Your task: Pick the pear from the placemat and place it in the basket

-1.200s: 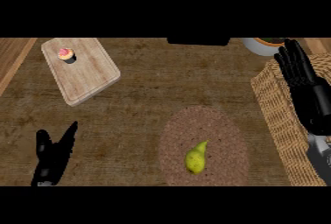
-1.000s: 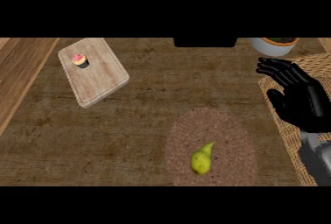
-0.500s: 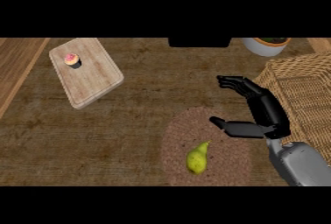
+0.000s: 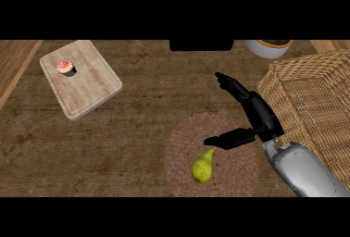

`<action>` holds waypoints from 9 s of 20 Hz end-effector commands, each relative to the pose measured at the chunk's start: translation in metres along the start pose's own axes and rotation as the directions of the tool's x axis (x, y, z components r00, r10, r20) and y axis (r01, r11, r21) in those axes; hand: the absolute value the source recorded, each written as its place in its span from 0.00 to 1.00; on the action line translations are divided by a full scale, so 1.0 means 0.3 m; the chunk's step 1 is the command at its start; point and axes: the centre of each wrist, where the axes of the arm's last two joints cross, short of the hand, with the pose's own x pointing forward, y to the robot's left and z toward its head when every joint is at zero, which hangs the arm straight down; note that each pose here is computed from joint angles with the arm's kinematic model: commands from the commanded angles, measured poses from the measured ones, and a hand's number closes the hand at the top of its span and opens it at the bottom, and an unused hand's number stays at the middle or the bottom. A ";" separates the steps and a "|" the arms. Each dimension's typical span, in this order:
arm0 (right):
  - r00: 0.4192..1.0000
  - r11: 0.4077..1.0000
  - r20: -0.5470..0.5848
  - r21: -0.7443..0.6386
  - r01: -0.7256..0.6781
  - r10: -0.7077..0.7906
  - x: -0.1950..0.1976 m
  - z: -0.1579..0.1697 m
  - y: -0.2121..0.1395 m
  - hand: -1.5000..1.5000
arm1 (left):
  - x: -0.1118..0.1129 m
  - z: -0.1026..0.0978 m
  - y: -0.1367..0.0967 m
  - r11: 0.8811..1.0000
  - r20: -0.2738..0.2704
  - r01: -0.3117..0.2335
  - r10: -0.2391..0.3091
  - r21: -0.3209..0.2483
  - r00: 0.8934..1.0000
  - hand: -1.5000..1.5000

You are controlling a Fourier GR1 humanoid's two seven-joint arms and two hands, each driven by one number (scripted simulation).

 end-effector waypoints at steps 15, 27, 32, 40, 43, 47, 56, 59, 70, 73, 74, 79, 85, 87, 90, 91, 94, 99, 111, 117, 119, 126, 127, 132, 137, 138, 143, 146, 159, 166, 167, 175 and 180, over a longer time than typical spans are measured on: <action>0.730 0.848 -0.437 0.336 -0.409 0.526 0.102 -0.117 -0.192 0.00 | 0.371 -0.036 -0.027 0.991 0.535 -0.107 0.134 -0.082 0.834 0.50; 0.796 0.890 -0.435 0.365 -0.272 0.421 0.214 -0.158 -0.194 0.00 | 0.334 -0.072 -0.027 0.986 0.510 -0.145 0.164 -0.076 0.844 0.50; 0.818 0.902 -0.432 0.370 -0.223 0.380 0.210 -0.150 -0.176 0.00 | 0.311 -0.079 -0.014 0.982 0.506 -0.176 0.188 -0.073 0.842 0.50; 0.826 0.914 -0.438 0.349 -0.208 0.356 0.170 -0.129 -0.113 0.00 | 0.280 -0.087 -0.022 0.977 0.499 -0.198 0.211 -0.081 0.841 0.50; 0.841 0.927 -0.431 0.320 -0.196 0.327 0.151 -0.122 -0.086 0.00 | 0.286 -0.079 -0.003 0.977 0.509 -0.202 0.211 -0.074 0.834 0.50; 0.859 0.953 -0.448 0.271 -0.134 0.247 0.102 -0.106 -0.046 0.00 | 0.277 -0.082 -0.004 0.974 0.511 -0.213 0.222 -0.076 0.830 0.50; 0.807 0.924 -0.497 0.351 -0.150 0.320 0.004 -0.071 0.073 0.00 | 0.300 -0.089 -0.002 0.973 0.543 -0.210 0.227 -0.094 0.809 0.50; 0.790 0.913 -0.509 0.379 -0.153 0.343 -0.035 -0.046 0.110 0.00 | 0.301 -0.090 0.001 0.975 0.559 -0.202 0.217 -0.088 0.800 0.50; 0.814 0.910 -0.478 0.392 -0.139 0.330 -0.062 -0.020 0.179 0.00 | 0.288 -0.107 0.018 0.974 0.561 -0.211 0.220 -0.081 0.798 0.50; 0.833 0.910 -0.453 0.393 -0.132 0.317 -0.049 -0.020 0.181 0.00 | 0.274 -0.115 0.001 0.970 0.554 -0.227 0.239 -0.092 0.797 0.50; 0.834 0.911 -0.455 0.393 -0.127 0.312 -0.070 -0.010 0.190 0.00 | 0.280 -0.113 0.008 0.972 0.561 -0.215 0.230 -0.092 0.796 0.50; 0.844 0.902 -0.436 0.414 -0.120 0.313 -0.068 0.004 0.237 0.00 | 0.270 -0.126 0.000 0.971 0.556 -0.219 0.232 -0.090 0.798 0.50; 0.803 0.882 -0.455 0.437 -0.175 0.384 -0.112 0.030 0.254 0.00 | 0.265 -0.127 0.002 0.968 0.561 -0.235 0.246 -0.093 0.791 0.50; 0.796 0.881 -0.458 0.435 -0.187 0.396 -0.123 0.029 0.247 0.00 | 0.278 -0.123 0.022 0.970 0.575 -0.227 0.238 -0.092 0.783 0.50; 0.791 0.873 -0.457 0.450 -0.190 0.407 -0.137 0.048 0.276 0.00 | 0.268 -0.128 0.010 0.966 0.575 -0.241 0.249 -0.091 0.780 0.50; 0.792 0.872 -0.447 0.444 -0.206 0.415 -0.129 0.038 0.275 0.00 | 0.266 -0.130 0.007 0.970 0.577 -0.224 0.239 -0.098 0.781 0.50; 0.786 0.818 -0.388 0.519 -0.246 0.482 -0.133 0.056 0.321 1.00 | 0.279 -0.133 0.000 0.970 0.577 -0.219 0.240 -0.107 0.781 0.50; 0.780 0.810 -0.374 0.521 -0.270 0.501 -0.139 0.049 0.331 1.00 | 0.292 -0.137 0.004 0.970 0.581 -0.220 0.240 -0.106 0.778 0.50; 0.587 0.872 -0.735 0.013 -0.490 0.340 -0.109 -0.175 0.137 1.00 | 0.171 -0.121 0.037 0.978 0.512 -0.194 0.205 -0.076 0.834 0.50; 0.638 0.839 -0.746 -0.216 -0.500 0.188 -0.026 -0.276 0.159 1.00 | 0.219 -0.127 0.033 0.977 0.556 -0.185 0.212 -0.105 0.804 0.50; 0.703 0.811 -0.687 -0.298 -0.503 0.184 0.037 -0.317 0.173 1.00 | 0.230 -0.128 0.038 0.980 0.555 -0.170 0.200 -0.105 0.808 0.50; 0.823 0.661 -0.526 -0.542 -0.519 0.216 0.192 -0.423 0.140 1.00 | 0.235 -0.138 0.042 0.977 0.551 -0.179 0.212 -0.114 0.807 0.50; 0.824 0.642 -0.525 -0.560 -0.524 0.215 0.203 -0.435 0.137 1.00 | 0.239 -0.134 0.040 0.982 0.562 -0.153 0.187 -0.108 0.806 0.50; 0.810 0.545 -0.546 -0.621 -0.563 0.216 0.263 -0.489 0.069 1.00 | 0.252 -0.138 0.038 0.979 0.559 -0.171 0.202 -0.109 0.804 0.50; 0.797 0.455 -0.565 -0.665 -0.592 0.213 0.337 -0.537 0.019 1.00 | 0.242 -0.141 0.019 0.976 0.555 -0.180 0.217 -0.121 0.803 0.50; 0.780 0.427 -0.587 -0.662 -0.616 0.216 0.337 -0.542 -0.008 1.00 | 0.250 -0.138 0.031 0.976 0.561 -0.180 0.216 -0.120 0.799 0.50; 0.769 0.330 -0.607 -0.697 -0.637 0.201 0.406 -0.575 -0.083 1.00 | 0.242 -0.135 0.019 0.977 0.565 -0.179 0.215 -0.119 0.796 0.50; 0.762 0.269 -0.616 -0.713 -0.648 0.202 0.434 -0.583 -0.147 1.00 | 0.249 -0.140 0.006 0.971 0.567 -0.198 0.238 -0.132 0.789 0.50; 0.647 0.075 -0.756 -0.643 -0.762 0.098 0.390 -0.569 -0.354 1.00 | 0.228 -0.134 0.023 0.969 0.561 -0.218 0.244 -0.114 0.791 0.50; 0.588 0.036 -0.806 -0.587 -0.809 0.064 0.328 -0.545 -0.414 1.00 | 0.224 -0.133 0.037 0.969 0.565 -0.230 0.243 -0.096 0.789 0.50; 0.600 0.042 -0.796 -0.599 -0.800 0.081 0.342 -0.556 -0.394 1.00 | 0.229 -0.137 0.029 0.967 0.561 -0.234 0.251 -0.104 0.789 0.50; 0.607 0.041 -0.793 -0.606 -0.795 0.053 0.240 -0.527 -0.404 1.00 | 0.204 -0.131 0.038 0.961 0.559 -0.261 0.264 -0.087 0.786 0.50; 0.638 -0.032 -0.768 -0.637 -0.770 -0.055 0.214 -0.475 -0.522 0.00 | 0.168 -0.124 0.046 0.963 0.537 -0.257 0.257 -0.077 0.803 0.50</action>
